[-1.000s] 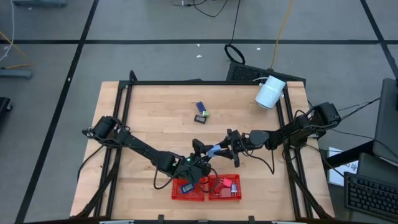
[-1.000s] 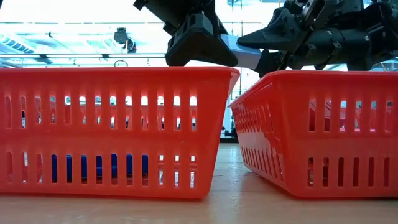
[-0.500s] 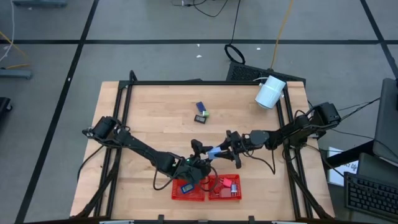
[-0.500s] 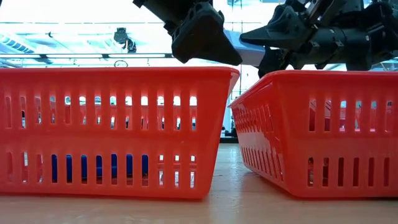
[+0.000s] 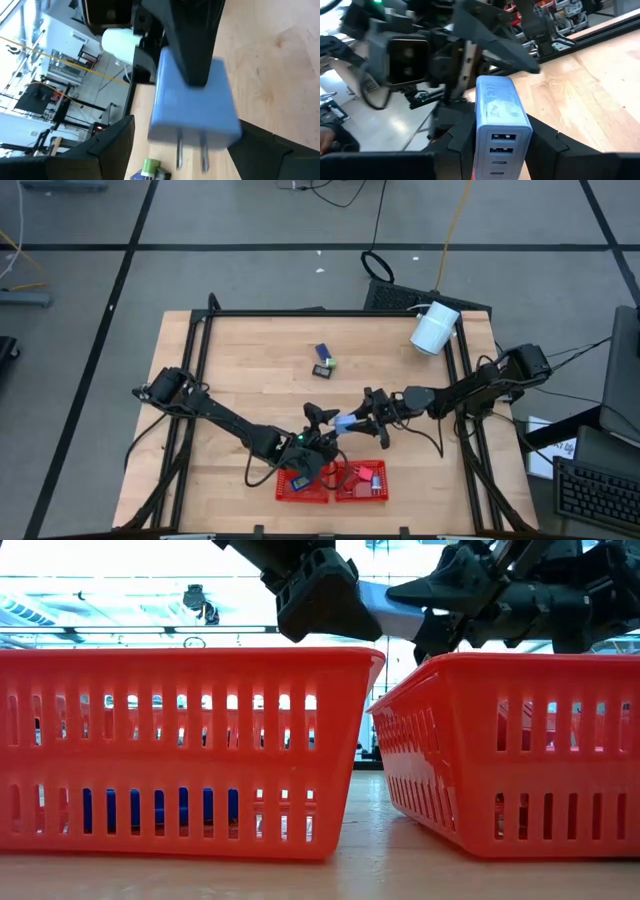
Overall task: Pick & Place Office items
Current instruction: Put the light blue charger adapter into the right red bin
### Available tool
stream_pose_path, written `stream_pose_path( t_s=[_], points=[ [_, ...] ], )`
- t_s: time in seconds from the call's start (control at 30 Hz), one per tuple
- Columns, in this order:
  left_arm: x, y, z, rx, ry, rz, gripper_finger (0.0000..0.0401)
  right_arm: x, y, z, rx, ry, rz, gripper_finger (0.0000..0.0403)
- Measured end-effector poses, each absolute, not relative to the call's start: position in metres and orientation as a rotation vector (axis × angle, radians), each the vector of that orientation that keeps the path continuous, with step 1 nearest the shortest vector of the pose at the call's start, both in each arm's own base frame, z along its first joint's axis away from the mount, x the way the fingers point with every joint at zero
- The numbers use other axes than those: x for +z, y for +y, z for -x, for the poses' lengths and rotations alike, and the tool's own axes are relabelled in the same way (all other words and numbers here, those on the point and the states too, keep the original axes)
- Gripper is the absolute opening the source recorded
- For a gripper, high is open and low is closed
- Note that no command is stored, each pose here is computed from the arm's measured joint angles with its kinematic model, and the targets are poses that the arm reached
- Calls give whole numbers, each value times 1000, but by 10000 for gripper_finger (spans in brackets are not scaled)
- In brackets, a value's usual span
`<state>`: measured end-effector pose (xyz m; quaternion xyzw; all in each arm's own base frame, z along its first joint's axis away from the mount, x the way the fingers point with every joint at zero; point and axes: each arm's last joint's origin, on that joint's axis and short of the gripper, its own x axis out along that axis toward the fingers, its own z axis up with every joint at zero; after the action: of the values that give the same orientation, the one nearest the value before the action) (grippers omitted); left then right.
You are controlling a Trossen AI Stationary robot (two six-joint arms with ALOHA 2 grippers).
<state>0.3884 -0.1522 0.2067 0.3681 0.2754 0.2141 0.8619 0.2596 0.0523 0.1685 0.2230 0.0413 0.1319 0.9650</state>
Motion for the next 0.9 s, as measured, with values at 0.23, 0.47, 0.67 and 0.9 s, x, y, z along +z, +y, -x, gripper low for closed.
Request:
stream_pose_path(
  t_s=[0.23, 0.47, 0.67, 0.9],
  points=[
    [207, -154, -387, 454, 594, -832, 279, 178, 49, -236, 296, 41, -440, 121],
    [217, -152, -384, 413, 574, -770, 275, 184, 46, -214, 298, -11, -436, 121],
    [257, -133, -359, 147, 620, -539, 276, 192, 52, -199, 350, -68, -390, 121],
    [274, -92, -314, -146, 474, -262, 280, 196, 62, -192, 403, -84, -370, 121]
  ],
)
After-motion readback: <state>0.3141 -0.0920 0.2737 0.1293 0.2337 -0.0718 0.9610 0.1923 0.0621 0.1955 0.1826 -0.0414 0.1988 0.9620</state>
